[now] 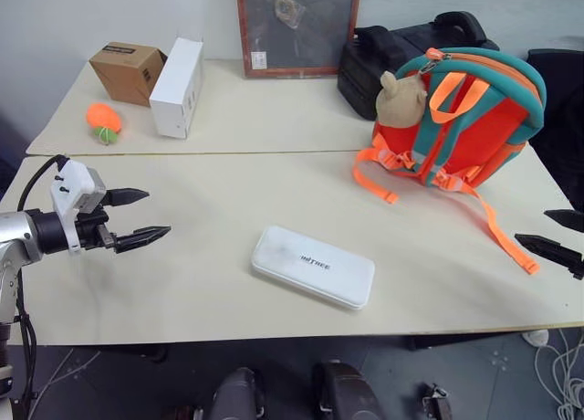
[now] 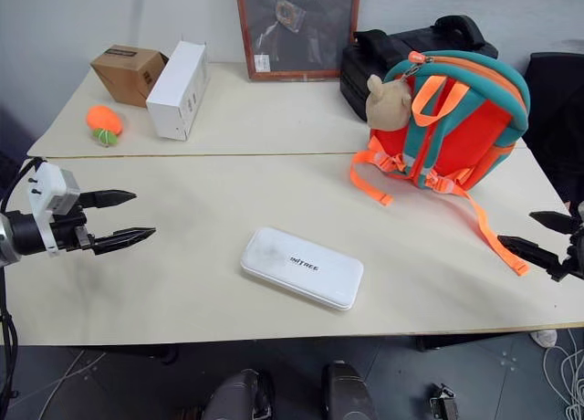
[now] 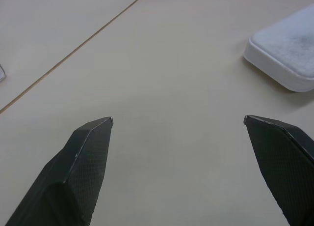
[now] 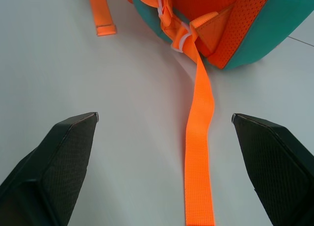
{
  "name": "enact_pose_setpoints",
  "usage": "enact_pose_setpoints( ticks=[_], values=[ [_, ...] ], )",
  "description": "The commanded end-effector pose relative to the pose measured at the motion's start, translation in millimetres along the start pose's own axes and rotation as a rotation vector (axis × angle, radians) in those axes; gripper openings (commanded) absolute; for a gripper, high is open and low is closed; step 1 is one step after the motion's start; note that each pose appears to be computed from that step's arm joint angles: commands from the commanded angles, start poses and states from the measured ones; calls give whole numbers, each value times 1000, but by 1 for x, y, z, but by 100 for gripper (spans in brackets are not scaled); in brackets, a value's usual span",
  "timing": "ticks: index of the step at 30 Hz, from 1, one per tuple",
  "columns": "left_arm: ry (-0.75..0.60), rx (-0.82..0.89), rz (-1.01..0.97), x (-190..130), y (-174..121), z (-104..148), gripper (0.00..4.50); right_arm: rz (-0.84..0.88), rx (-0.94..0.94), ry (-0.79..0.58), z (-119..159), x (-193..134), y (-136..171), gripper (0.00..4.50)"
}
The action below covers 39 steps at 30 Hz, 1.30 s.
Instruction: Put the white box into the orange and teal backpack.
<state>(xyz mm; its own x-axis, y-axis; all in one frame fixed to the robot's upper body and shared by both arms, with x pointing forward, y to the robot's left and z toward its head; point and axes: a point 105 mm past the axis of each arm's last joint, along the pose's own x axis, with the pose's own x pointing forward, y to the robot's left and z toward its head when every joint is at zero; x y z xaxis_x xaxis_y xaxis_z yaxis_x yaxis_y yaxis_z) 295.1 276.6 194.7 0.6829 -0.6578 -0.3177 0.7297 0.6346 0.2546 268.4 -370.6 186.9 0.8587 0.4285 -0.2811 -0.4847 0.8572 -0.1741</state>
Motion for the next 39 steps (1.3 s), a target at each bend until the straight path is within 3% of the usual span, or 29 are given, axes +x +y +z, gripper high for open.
enact_pose_setpoints(
  ticks=[1, 20, 21, 23, 26, 34, 37, 39],
  values=[
    [-12, 43, -13, 2, -4, 7, 450, 2, -21, -29, 9, 1, 2, 446],
    [-6, 20, -65, 17, -9, 11, 450, 4, -12, -35, 13, 5, 5, 446],
    [-8, 15, -78, 18, -10, 12, 450, 13, -7, -37, 13, 6, 7, 429],
    [-11, 8, -111, 20, -14, 12, 410, 39, 2, -45, 17, 7, 11, 385],
    [-2, 15, -194, 28, -24, 11, 331, 137, -2, -42, 21, 14, 29, 283],
    [25, 78, -388, 78, -48, 3, 81, 509, -31, 16, 20, 42, 112, 2],
    [22, 93, -442, 98, -55, 2, 3, 636, -64, 68, 4, 52, 144, 0],
    [31, 104, -468, 107, -59, 0, 3, 687, -95, 92, -4, 55, 156, 0]
  ],
)
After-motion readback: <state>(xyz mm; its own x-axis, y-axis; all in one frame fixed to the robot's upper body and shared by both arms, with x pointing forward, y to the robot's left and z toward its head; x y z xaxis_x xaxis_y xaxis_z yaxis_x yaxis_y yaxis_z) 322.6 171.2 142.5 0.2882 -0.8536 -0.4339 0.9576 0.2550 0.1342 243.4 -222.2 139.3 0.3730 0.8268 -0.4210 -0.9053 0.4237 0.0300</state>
